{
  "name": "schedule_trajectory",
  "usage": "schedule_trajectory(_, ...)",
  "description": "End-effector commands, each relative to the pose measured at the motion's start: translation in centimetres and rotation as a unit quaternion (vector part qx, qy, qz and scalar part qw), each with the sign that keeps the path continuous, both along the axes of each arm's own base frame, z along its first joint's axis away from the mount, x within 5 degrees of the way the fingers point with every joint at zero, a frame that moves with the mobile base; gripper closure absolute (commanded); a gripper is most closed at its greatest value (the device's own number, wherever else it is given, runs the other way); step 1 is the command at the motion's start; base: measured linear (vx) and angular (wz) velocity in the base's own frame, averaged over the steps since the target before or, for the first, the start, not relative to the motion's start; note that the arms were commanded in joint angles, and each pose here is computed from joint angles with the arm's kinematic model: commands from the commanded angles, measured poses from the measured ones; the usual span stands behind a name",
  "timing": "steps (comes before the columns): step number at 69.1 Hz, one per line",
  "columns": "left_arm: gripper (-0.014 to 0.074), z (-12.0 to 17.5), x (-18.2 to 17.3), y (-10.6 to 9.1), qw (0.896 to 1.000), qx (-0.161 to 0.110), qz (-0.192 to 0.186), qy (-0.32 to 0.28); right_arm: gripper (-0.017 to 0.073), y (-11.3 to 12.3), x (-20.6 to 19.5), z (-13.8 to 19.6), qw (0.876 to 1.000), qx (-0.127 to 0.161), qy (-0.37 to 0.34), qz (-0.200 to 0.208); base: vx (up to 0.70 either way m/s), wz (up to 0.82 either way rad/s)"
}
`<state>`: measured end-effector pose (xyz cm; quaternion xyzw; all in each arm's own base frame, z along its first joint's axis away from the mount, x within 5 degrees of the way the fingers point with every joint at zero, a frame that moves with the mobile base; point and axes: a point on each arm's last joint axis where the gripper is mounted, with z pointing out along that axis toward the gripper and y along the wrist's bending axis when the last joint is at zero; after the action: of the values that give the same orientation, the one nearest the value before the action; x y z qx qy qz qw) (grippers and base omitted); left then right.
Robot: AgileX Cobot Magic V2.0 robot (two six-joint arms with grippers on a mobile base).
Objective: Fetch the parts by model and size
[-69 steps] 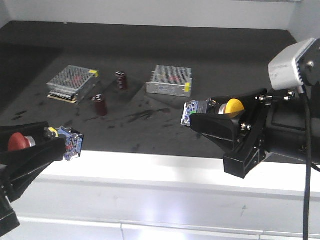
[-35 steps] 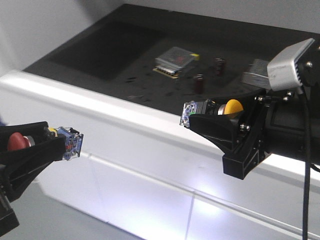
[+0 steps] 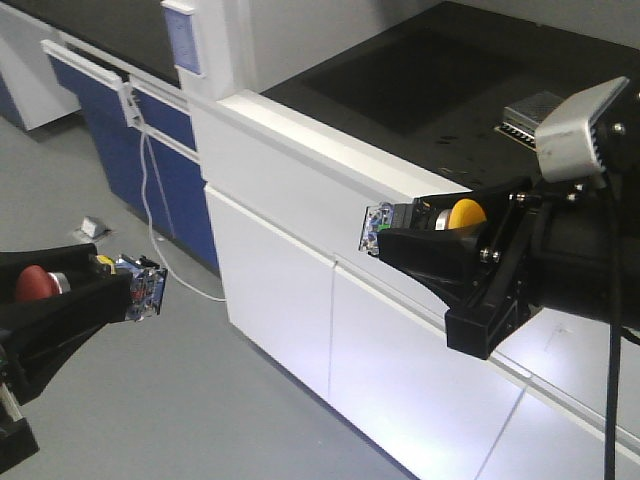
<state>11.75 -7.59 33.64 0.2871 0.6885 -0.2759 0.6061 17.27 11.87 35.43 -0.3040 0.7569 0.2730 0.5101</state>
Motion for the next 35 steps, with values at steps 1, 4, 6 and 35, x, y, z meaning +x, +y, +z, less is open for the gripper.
schedule_trajectory(1, 0.0600, 1.50, 0.02, -0.05, 0.999, -0.033, 0.000, -0.012, 0.0564, -0.20, -0.08, 1.44, 0.999, 0.025, -0.021, -0.012, -0.11, 0.52)
schedule_trajectory(4, 0.0600, 1.50, 0.02, -0.05, 0.999, -0.033, 0.000, -0.012, 0.0564, -0.20, -0.08, 1.44, 0.999, 0.025, -0.021, -0.012, -0.11, 0.53)
schedule_trajectory(6, 0.0600, 1.50, 0.02, -0.05, 0.999, -0.033, 0.000, -0.012, 0.0564, -0.20, -0.08, 1.44, 0.999, 0.025, -0.021, -0.012, -0.10, 0.54)
schedule_trajectory(35, 0.0600, 1.50, 0.02, -0.05, 0.999, -0.033, 0.000, -0.012, 0.0564, -0.20, -0.08, 1.44, 0.999, 0.025, -0.021, -0.012, -0.05, 0.67)
